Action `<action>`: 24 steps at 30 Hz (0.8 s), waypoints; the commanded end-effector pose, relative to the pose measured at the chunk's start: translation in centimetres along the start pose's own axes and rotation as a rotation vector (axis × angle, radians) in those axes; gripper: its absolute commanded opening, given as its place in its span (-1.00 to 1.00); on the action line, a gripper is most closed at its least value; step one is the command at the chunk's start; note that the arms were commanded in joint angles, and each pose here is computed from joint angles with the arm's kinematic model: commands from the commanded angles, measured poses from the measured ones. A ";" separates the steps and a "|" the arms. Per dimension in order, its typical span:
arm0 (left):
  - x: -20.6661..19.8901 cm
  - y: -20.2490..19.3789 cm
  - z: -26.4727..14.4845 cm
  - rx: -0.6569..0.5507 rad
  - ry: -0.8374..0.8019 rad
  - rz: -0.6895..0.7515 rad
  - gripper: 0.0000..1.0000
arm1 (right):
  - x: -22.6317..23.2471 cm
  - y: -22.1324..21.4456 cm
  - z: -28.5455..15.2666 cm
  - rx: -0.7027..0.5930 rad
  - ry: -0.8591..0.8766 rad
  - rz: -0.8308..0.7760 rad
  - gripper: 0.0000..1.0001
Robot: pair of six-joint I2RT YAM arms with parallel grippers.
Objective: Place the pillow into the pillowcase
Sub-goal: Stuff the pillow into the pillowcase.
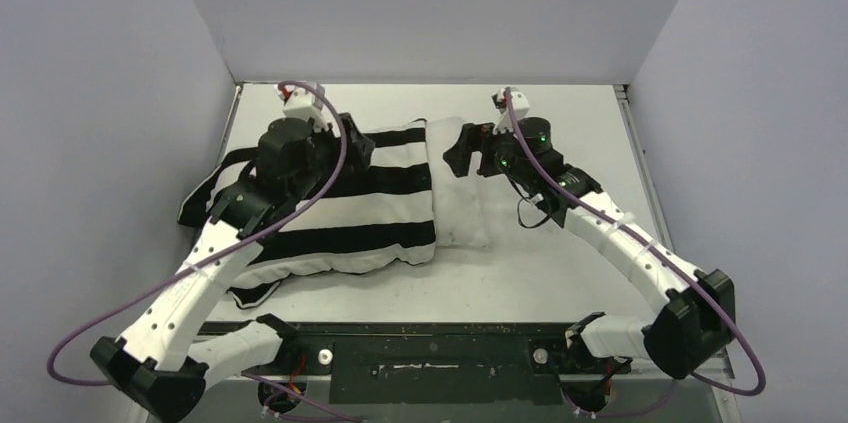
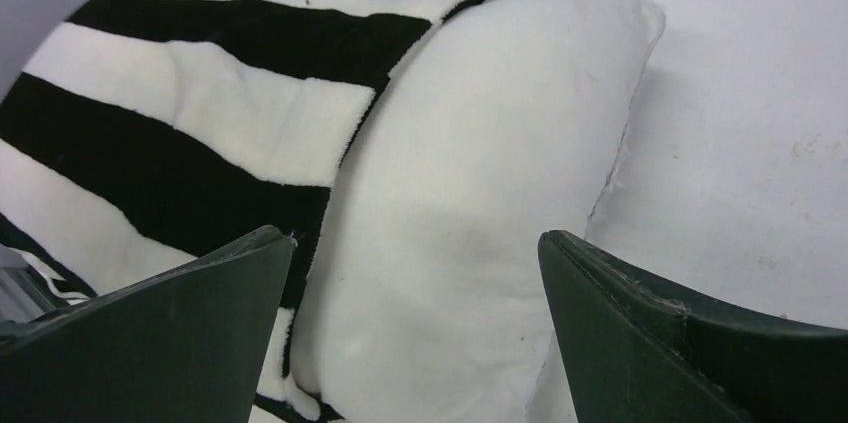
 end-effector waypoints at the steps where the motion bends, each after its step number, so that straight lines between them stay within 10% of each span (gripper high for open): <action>1: 1.7 -5.8 -2.9 0.139 0.055 -0.100 0.59 | -0.9 -1.0 2.3 0.109 -0.020 -0.062 1.00; 3: 2.7 -7.5 -4.1 0.168 0.091 -0.118 0.93 | -2.0 -1.7 3.8 0.148 -0.029 -0.052 1.00; 10: 3.3 -14.9 -3.7 0.265 0.098 -0.270 0.94 | -5.4 -4.4 8.4 0.264 0.045 0.078 0.74; 14: 3.3 -17.6 -0.2 0.252 0.102 -0.236 0.94 | -6.6 -5.3 7.9 0.219 0.056 0.132 -0.71; 16: 3.3 -16.8 2.1 0.181 0.108 -0.188 0.94 | -7.8 -5.2 6.7 0.188 0.027 0.178 -0.98; 24: 0.3 -9.3 12.8 -0.004 0.060 -0.030 0.94 | -9.5 -6.8 1.4 0.104 -0.038 0.304 -1.00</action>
Point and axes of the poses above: each gripper's point midway between its finger pads, its own z axis out along the fingers, its own x axis along the line the jaws close on, y = z × x, the point moved 3 cm from there along -z, back along the fingers, and after that the axes turned 11 degrees about z, right-handed, at the moved point
